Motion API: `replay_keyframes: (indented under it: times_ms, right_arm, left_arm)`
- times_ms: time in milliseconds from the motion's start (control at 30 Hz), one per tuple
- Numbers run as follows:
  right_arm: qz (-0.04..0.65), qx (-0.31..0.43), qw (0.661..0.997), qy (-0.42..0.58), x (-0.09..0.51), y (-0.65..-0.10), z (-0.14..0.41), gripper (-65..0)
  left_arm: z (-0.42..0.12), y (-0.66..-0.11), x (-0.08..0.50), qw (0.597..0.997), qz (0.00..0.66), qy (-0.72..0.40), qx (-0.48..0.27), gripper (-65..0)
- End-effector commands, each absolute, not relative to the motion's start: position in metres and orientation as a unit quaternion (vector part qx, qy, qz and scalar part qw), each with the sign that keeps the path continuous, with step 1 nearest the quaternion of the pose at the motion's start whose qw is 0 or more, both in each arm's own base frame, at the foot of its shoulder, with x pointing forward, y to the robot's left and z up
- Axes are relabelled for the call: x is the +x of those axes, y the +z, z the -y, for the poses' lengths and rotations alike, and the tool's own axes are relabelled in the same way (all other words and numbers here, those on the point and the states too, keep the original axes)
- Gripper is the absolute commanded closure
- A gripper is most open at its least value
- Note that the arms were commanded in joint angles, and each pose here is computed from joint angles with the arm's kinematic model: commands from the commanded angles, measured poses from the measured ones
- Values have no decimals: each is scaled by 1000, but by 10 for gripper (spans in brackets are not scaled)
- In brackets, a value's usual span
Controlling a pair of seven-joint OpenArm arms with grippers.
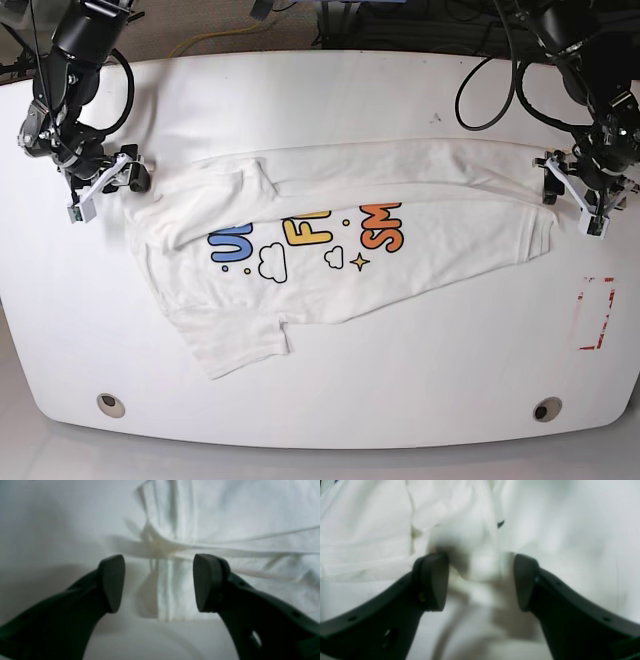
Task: Fold the T-shirt properly
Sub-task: 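Pull the folded edge taut with both grippers and release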
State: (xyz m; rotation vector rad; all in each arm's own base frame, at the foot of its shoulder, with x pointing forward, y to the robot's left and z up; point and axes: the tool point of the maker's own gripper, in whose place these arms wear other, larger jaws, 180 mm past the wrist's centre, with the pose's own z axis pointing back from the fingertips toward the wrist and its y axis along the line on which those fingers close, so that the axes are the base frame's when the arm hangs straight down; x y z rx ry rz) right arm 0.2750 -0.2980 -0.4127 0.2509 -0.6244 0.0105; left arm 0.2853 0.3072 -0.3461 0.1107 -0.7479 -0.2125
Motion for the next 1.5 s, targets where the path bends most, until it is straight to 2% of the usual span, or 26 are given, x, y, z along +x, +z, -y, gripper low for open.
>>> replay_keyframes:
  times_ms: [0,133,367,567,633,700,767,867,933,1167,1300,1467]
  right_arm:
    - [330,119,936,11,285,-399,303,-393]
    - [330,132,935,5,285,-405,290,-388]
    - [332,136,933,5,287,-405,287,-216]
    - [333,138,933,5,287,-405,286,-192]
    - [334,137,933,6,288,-404,286,-152]
    - [334,137,932,6,288,-404,286,-76]
    - [333,136,933,7,287,-403,287,0]
    - [331,135,934,7,285,-403,288,0]
    - [328,130,935,10,284,-401,289,0]
    - [316,88,944,37,251,-387,296,0]
    - [297,75,951,40,226,-385,290,0]
    - [280,56,958,29,193,-382,292,0]
  left_arm:
    - [-308,-326,291,910,392,-118,67,-403]
    - [-311,-334,287,915,382,-114,64,-403]
    - [-317,-360,277,931,350,-97,45,-403]
    - [-317,-388,268,938,336,-82,21,-403]
    - [-320,-397,263,942,325,-80,26,-400]
    - [-323,-401,261,944,318,-82,32,-362]
    - [-324,-406,259,946,310,-83,36,-229]
    - [-324,-406,258,947,308,-84,38,-76]
    - [-324,-403,258,946,310,-86,40,-39]
    - [-329,-388,231,950,278,-114,82,-39]
    - [-329,-387,212,952,262,-127,94,-72]
    - [-326,-385,191,953,246,-143,103,-76]
